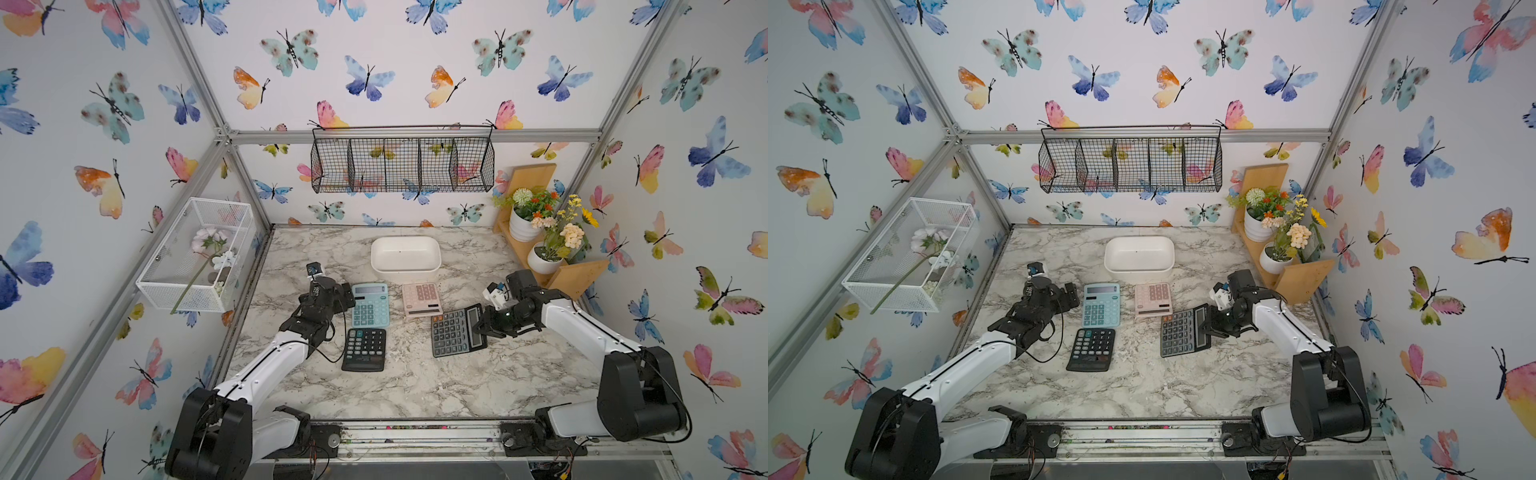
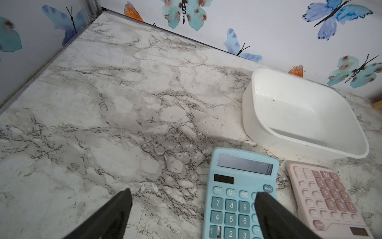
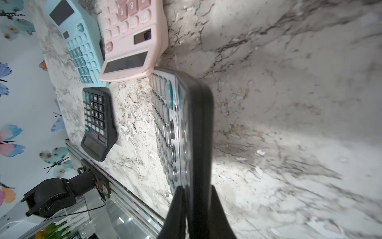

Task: Put the calculator in the storage box
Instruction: Pick up the calculator at the center of the board.

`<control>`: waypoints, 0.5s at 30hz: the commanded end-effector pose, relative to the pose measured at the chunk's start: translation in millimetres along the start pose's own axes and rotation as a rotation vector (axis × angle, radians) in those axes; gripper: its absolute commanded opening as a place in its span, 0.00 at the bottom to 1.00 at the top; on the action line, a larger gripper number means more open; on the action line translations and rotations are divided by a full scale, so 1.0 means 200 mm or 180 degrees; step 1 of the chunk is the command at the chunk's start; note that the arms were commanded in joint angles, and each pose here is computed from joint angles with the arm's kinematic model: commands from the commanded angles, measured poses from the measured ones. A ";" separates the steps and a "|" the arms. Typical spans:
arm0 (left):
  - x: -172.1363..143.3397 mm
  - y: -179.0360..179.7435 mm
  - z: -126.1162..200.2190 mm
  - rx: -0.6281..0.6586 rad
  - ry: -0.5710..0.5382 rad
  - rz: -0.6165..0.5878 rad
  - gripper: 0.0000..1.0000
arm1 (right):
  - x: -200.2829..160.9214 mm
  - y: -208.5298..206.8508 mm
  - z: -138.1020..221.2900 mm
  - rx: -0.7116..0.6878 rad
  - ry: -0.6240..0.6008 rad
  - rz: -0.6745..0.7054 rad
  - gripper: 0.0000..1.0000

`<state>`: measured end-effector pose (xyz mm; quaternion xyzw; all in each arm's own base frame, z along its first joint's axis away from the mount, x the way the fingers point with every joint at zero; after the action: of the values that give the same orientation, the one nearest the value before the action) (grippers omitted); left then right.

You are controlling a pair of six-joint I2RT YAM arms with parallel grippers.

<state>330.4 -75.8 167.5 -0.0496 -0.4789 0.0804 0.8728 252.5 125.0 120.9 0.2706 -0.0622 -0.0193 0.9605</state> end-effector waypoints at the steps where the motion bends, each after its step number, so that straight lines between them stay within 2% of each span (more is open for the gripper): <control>1: 0.00 0.01 0.01 0.0007 -0.0035 0.0031 0.99 | -0.01 0.02 0.16 -0.0285 -0.0050 0.0117 0.01; 5: 0.01 0.01 0.01 0.0006 -0.0042 0.0037 0.99 | 0.10 0.16 0.33 -0.0159 -0.0341 0.0266 0.01; 8: 0.01 0.01 0.01 -0.0001 -0.0050 0.0038 0.99 | 0.20 0.29 0.42 0.0098 -0.0508 0.0385 0.01; 15: 0.04 0.01 0.03 0.0006 -0.0094 0.0052 0.99 | 0.54 0.48 0.45 0.0419 -0.0796 0.0563 0.01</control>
<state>330.1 -75.7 169.5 -0.0507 -0.4812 0.0807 0.8714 328.0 139.1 252.2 0.2882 -0.1960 0.0226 0.9370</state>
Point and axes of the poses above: each gripper's point midway between its finger pads, its own z axis back along the fingers, its own y axis along the line the jaws close on, x = y × z, the point moved 3 cm from there along z, back along the fingers, and after that the axes turned 4 degrees about -z, right-handed, at the moved point
